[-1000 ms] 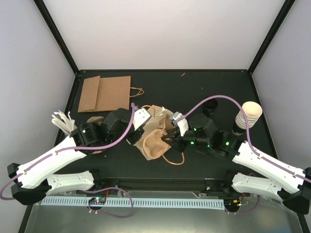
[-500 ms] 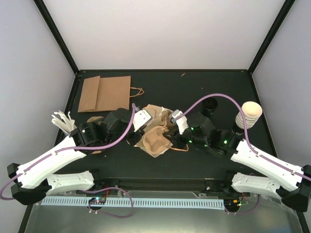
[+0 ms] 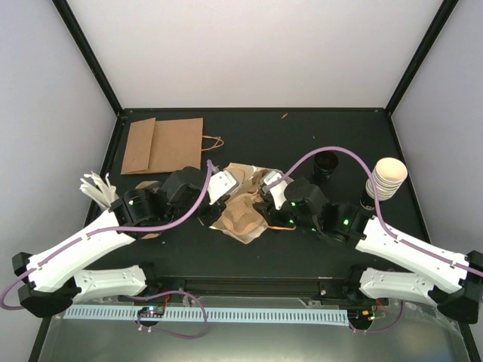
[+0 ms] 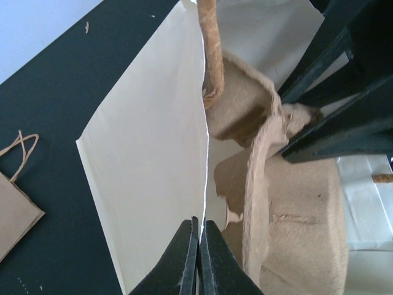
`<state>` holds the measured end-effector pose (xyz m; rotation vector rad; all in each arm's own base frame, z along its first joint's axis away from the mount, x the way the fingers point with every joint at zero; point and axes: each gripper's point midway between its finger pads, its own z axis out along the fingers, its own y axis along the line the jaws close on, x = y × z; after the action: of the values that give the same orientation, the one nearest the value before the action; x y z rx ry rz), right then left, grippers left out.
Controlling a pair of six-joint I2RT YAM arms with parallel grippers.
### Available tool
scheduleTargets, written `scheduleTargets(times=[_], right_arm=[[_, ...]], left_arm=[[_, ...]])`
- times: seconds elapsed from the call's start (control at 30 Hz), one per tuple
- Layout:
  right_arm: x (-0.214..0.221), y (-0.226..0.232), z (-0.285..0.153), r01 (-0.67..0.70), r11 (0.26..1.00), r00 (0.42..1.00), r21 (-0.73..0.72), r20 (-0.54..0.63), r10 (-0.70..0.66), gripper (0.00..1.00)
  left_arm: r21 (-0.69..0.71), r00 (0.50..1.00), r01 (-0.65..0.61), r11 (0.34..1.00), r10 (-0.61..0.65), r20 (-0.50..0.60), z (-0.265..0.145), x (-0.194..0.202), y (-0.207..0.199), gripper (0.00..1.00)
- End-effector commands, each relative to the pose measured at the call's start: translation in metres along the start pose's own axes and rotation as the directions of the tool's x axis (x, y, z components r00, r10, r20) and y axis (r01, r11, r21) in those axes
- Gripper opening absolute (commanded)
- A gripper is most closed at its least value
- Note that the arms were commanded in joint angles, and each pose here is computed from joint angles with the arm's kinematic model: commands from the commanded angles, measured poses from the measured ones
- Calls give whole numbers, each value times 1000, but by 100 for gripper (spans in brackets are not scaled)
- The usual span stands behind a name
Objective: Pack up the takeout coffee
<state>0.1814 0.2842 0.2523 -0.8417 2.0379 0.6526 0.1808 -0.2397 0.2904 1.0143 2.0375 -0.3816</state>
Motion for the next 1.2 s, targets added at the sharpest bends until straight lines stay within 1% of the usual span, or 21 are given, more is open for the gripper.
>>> scheduleTargets(times=[0.0,0.23,0.6,0.8,1.03,1.17], right_arm=[[0,-7,5,56,995,998,81,4,-56,30],[10,-3,11,112,987,993,114,-35,-109,31],[17,14,22,183,978,983,99,-36,-180,33],[29,16,28,155,984,986,90,-77,-148,35],[54,14,36,116,989,985,94,-138,-102,35],[66,16,41,119,989,981,86,-162,-104,36]], left_arm=[[13,998,5,1000,-5,57,-10,-21,0,1],[27,998,5,1000,-7,59,-9,-22,-3,2],[35,995,46,998,-49,84,-6,-32,-4,2],[20,990,67,998,-69,119,-8,-38,-1,2],[9,992,82,997,-83,97,3,-37,0,2],[12,990,93,996,-93,103,5,-39,-1,2]])
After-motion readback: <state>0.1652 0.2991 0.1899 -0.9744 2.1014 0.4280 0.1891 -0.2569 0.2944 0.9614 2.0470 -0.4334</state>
